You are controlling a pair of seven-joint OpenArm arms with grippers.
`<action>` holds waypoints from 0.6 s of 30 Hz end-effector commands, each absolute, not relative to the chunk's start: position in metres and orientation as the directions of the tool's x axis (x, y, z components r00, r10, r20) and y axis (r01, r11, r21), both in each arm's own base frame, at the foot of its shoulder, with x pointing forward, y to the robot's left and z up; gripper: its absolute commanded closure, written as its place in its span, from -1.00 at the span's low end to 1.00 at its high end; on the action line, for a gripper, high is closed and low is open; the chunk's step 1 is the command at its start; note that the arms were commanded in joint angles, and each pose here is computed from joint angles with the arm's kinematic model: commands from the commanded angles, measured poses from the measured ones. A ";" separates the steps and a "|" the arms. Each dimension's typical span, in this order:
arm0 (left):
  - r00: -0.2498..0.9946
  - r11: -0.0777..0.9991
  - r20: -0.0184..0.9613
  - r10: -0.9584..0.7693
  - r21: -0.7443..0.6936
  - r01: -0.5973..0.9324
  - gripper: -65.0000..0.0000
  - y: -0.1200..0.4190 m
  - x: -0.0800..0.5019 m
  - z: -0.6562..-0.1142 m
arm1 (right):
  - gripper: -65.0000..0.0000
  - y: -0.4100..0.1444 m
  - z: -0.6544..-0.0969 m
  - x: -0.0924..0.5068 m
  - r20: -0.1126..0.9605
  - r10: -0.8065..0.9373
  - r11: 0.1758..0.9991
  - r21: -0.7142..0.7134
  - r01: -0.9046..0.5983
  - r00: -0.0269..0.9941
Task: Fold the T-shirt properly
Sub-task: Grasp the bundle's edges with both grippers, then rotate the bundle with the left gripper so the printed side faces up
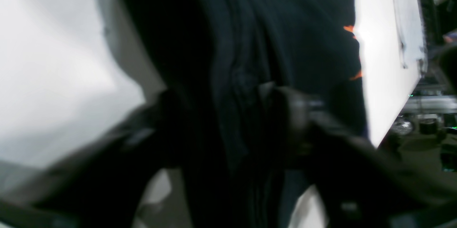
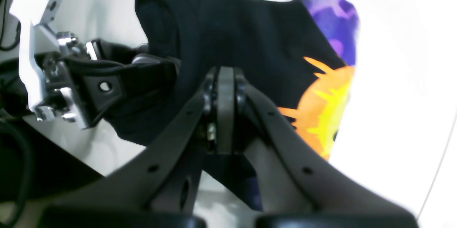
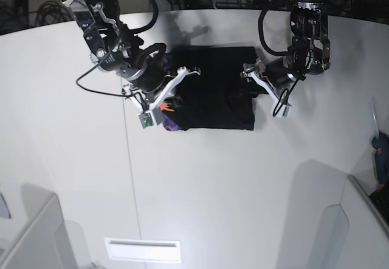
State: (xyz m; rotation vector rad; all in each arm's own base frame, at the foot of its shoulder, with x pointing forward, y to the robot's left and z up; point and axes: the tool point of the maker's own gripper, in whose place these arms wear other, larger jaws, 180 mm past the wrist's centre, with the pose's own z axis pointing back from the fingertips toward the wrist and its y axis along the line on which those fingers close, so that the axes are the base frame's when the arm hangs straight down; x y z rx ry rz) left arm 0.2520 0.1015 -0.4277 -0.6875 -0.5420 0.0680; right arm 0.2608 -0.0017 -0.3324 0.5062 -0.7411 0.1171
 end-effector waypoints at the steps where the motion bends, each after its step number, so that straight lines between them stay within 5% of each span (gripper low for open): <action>1: 0.891 0.800 0.412 0.191 -0.592 0.102 0.17 0.103 0.241 -0.438 | 1.00 -0.017 -0.325 0.270 0.705 -0.099 0.891 0.378 -0.253 0.703; 6: 0.901 0.804 0.412 0.133 -0.576 0.145 1.00 0.092 0.241 -0.440 | 1.00 -0.063 -0.339 0.265 0.696 -0.196 0.925 0.365 -0.105 0.691; 18: 0.792 0.784 0.418 -0.445 -0.246 0.570 1.00 0.085 0.244 -0.452 | 1.00 -0.148 -0.361 0.232 0.672 -0.286 0.948 0.302 0.099 0.683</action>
